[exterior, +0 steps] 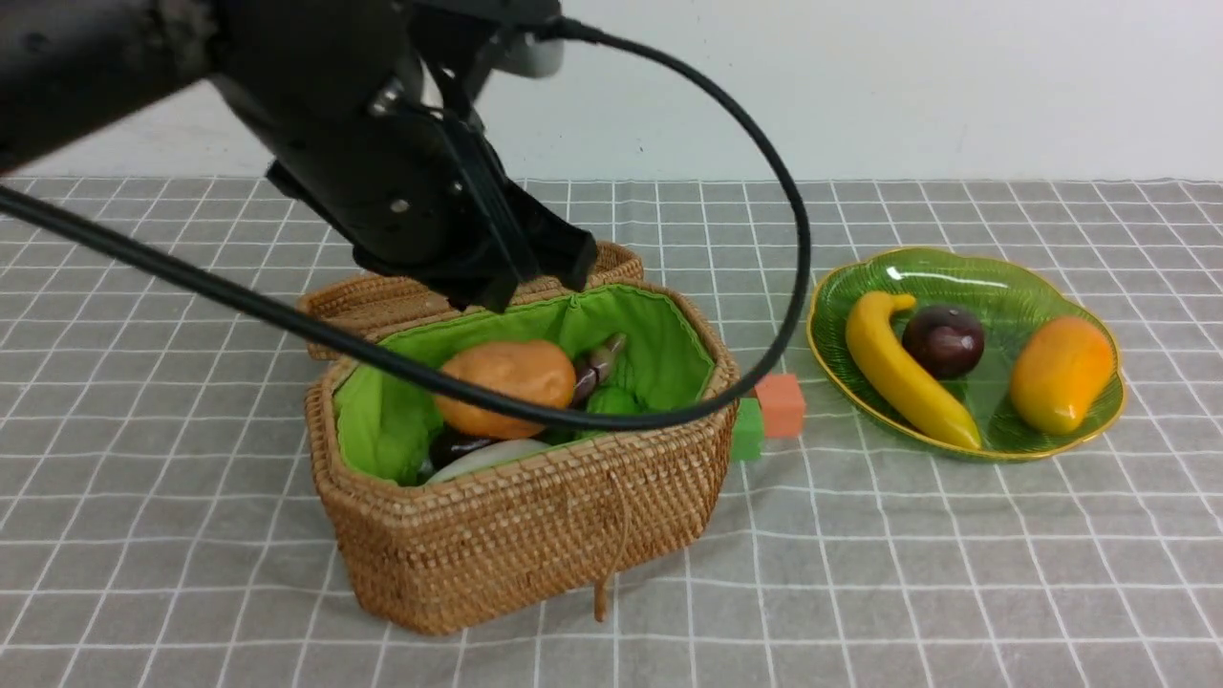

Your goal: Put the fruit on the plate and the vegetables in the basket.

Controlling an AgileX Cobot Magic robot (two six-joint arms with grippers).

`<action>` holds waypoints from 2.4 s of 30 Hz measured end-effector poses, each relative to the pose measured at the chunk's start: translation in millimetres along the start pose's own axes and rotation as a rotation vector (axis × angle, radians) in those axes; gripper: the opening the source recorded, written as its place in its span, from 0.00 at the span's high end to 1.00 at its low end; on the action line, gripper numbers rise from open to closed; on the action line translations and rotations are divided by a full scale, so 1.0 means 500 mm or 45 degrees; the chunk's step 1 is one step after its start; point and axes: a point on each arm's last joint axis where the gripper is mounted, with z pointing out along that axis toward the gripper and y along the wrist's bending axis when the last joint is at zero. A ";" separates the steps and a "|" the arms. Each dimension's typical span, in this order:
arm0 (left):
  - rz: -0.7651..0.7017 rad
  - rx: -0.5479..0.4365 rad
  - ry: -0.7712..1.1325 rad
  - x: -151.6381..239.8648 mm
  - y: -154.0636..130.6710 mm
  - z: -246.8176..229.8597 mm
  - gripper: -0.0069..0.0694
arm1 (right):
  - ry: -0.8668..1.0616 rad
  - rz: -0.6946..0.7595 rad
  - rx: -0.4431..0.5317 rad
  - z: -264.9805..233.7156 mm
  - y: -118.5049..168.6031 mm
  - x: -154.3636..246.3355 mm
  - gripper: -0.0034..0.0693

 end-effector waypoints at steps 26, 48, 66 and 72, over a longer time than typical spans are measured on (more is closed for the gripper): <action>-0.249 0.169 -0.295 0.390 0.080 -0.233 0.93 | 0.000 0.000 0.000 0.000 0.000 0.000 0.62; -0.257 0.196 -0.384 0.407 0.084 -0.248 0.93 | 0.000 0.000 0.000 0.000 0.000 0.000 0.62; -0.308 -0.137 -1.124 0.539 0.128 -0.140 0.92 | 0.000 0.000 0.000 0.000 0.000 0.000 0.62; -0.396 -0.300 -1.091 0.649 0.135 -0.038 0.91 | 0.000 0.000 0.000 0.000 0.000 0.000 0.62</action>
